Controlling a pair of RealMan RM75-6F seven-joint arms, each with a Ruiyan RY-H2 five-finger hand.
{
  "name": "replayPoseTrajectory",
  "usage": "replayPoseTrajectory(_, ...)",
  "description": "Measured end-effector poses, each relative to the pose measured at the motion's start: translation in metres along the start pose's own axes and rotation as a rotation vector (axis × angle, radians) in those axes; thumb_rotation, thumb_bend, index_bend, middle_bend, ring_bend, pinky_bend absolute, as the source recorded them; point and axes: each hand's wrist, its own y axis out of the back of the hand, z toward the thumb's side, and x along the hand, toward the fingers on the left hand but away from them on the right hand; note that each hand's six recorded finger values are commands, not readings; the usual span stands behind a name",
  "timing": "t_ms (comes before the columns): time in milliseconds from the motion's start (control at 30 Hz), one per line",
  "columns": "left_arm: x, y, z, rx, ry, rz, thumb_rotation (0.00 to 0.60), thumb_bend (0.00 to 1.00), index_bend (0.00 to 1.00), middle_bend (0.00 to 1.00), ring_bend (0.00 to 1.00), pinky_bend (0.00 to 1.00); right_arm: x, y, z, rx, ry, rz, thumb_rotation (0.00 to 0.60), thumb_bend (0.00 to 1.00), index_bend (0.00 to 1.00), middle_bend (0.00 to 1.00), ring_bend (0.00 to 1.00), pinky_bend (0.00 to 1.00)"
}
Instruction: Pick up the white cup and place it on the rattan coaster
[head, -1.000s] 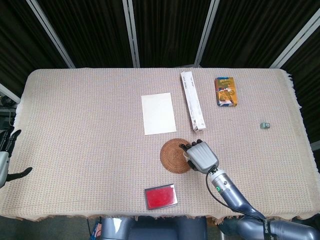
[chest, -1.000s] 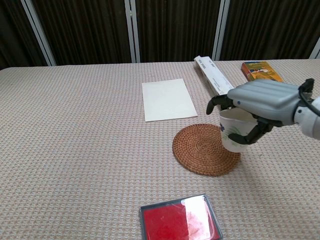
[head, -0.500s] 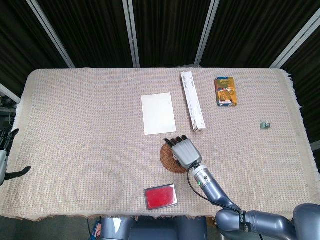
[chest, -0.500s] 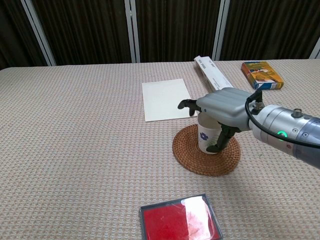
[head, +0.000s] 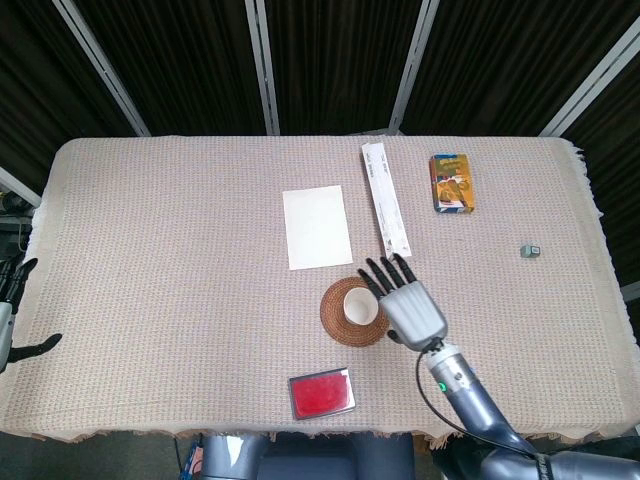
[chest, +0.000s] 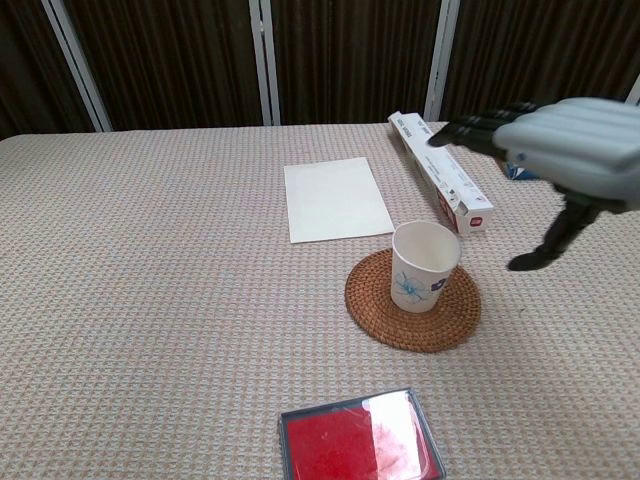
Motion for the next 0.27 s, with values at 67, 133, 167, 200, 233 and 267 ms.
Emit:
replayPoseTrajectory(67,-0.002,0.001,0.002,-0.003,-0.009,0.001,0.600,0.00,0.00,0.00,0.00,0.00,0.016,0.006,-0.019,-0.013,-0.034,-0.020,0.600,0.00,0.00,0.00,0.00,0.00)
replayPoseTrajectory(133,-0.003,0.001,0.004,-0.006,-0.020,0.003,0.600,0.00,0.00,0.00,0.00,0.00,0.034,0.010,-0.038,-0.053,-0.072,-0.046,0.600,0.00,0.00,0.00,0.00,0.00)
replayPoseTrajectory(167,-0.003,0.002,0.006,-0.008,-0.025,0.004,0.600,0.00,0.00,0.00,0.00,0.00,0.041,0.010,-0.045,-0.073,-0.090,-0.059,0.600,0.00,0.00,0.00,0.00,0.00)
replayPoseTrajectory(200,-0.004,0.002,0.007,-0.011,-0.030,0.005,0.600,0.00,0.00,0.00,0.00,0.00,0.049,0.011,-0.053,-0.091,-0.107,-0.073,0.600,0.00,0.00,0.00,0.00,0.00)
replayPoseTrajectory(233,-0.005,0.003,0.008,-0.013,-0.035,0.006,0.600,0.00,0.00,0.00,0.00,0.00,0.059,0.011,-0.064,-0.110,-0.132,-0.094,0.600,0.00,0.00,0.00,0.00,0.00)
replayPoseTrajectory(267,-0.005,0.003,0.009,-0.014,-0.039,0.007,0.600,0.00,0.00,0.00,0.00,0.00,0.067,0.011,-0.073,-0.121,-0.151,-0.112,0.600,0.00,0.00,0.00,0.00,0.00)
